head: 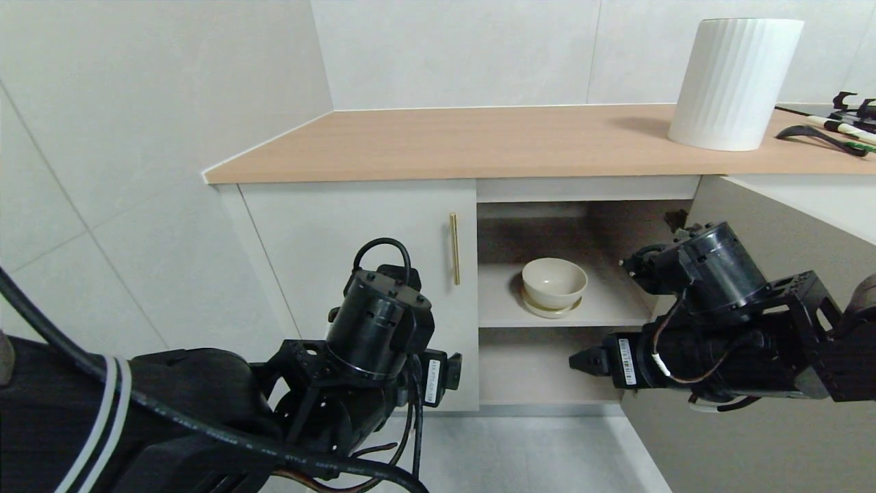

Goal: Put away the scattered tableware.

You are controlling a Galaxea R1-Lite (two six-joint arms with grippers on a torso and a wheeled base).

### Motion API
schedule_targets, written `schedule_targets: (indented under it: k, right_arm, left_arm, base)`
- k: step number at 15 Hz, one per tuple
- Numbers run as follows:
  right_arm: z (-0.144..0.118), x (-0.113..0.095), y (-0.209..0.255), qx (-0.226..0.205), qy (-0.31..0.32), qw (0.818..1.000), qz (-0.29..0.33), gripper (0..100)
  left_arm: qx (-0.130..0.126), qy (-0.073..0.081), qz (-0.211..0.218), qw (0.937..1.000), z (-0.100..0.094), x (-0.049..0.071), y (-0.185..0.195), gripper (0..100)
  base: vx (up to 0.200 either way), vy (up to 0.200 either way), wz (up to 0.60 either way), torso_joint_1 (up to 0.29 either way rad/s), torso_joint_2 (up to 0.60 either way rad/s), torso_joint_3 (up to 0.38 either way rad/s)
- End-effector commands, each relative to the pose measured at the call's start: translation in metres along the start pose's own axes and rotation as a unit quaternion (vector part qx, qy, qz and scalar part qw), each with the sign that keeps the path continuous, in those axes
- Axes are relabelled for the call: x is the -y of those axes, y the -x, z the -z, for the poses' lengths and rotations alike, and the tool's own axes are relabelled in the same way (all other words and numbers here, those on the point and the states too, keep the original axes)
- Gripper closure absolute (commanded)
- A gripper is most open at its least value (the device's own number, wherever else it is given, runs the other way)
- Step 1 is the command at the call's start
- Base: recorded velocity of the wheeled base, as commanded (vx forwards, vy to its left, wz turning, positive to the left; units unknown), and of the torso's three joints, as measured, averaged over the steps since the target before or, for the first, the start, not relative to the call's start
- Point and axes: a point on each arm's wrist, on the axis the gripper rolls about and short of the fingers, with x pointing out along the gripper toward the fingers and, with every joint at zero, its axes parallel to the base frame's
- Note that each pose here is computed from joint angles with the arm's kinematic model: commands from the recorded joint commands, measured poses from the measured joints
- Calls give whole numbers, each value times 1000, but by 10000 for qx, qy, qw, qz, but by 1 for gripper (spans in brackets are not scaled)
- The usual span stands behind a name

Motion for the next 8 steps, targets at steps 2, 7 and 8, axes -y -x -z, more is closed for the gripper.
schedule_targets:
  k: [2,7,8]
  right_arm:
    - [1,0,-2,-35,10,10000,17,0]
    - [0,-1,4,30,22,10000,-35,0]
    - [1,-2,10,82,31,9999,-75,0]
  left_arm:
    - [-18,-10,-12,10000,1,0,-1,0]
    - [-50,-28,-24,10000,3,1,-3,0]
    - [-50,-28,-24,10000,3,1,-3,0]
  base:
    - [-200,0,0,5,2,0]
    - [-200,0,0,5,4,6]
    - [-200,0,0,-2,12,12]
